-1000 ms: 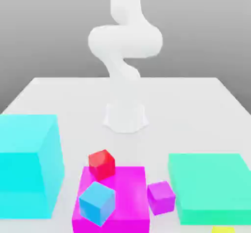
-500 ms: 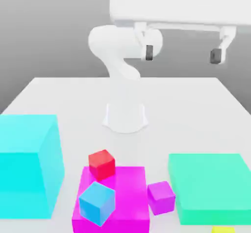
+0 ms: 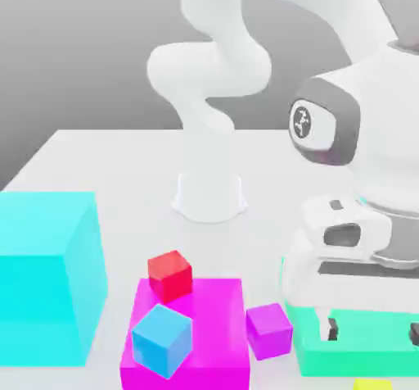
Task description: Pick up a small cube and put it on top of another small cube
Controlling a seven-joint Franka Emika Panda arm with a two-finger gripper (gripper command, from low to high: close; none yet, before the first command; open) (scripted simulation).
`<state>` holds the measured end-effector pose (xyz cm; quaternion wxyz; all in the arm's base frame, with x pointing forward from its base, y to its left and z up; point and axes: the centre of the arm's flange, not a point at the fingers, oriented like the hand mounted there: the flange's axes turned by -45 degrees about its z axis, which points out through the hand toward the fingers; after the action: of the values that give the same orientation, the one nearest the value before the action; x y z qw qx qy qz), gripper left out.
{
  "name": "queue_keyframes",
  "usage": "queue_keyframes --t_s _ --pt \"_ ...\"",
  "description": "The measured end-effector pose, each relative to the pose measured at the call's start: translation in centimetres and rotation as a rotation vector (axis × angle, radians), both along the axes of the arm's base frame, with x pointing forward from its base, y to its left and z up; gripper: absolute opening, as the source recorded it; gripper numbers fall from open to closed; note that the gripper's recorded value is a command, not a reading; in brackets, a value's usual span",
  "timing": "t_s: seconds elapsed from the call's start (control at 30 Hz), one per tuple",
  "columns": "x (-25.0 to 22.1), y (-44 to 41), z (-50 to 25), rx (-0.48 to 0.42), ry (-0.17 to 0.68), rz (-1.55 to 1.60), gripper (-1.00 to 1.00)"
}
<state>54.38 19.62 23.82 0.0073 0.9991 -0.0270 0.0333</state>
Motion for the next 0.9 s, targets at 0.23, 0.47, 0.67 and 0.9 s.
queue_keyframes --t_s 0.23,0.47,0.67,0.9 --pt "-1.0 1.9 -10.7 0.017 0.066 -0.006 -1.00" --pt "-1.0 1.9 -10.6 0.018 0.065 -0.006 -1.00" --pt "-1.3 -0.7 -3.5 0.001 0.065 -0.039 -1.00" --pt "-3.7 -10.5 2.3 -0.038 0.065 -0.181 -1.00"
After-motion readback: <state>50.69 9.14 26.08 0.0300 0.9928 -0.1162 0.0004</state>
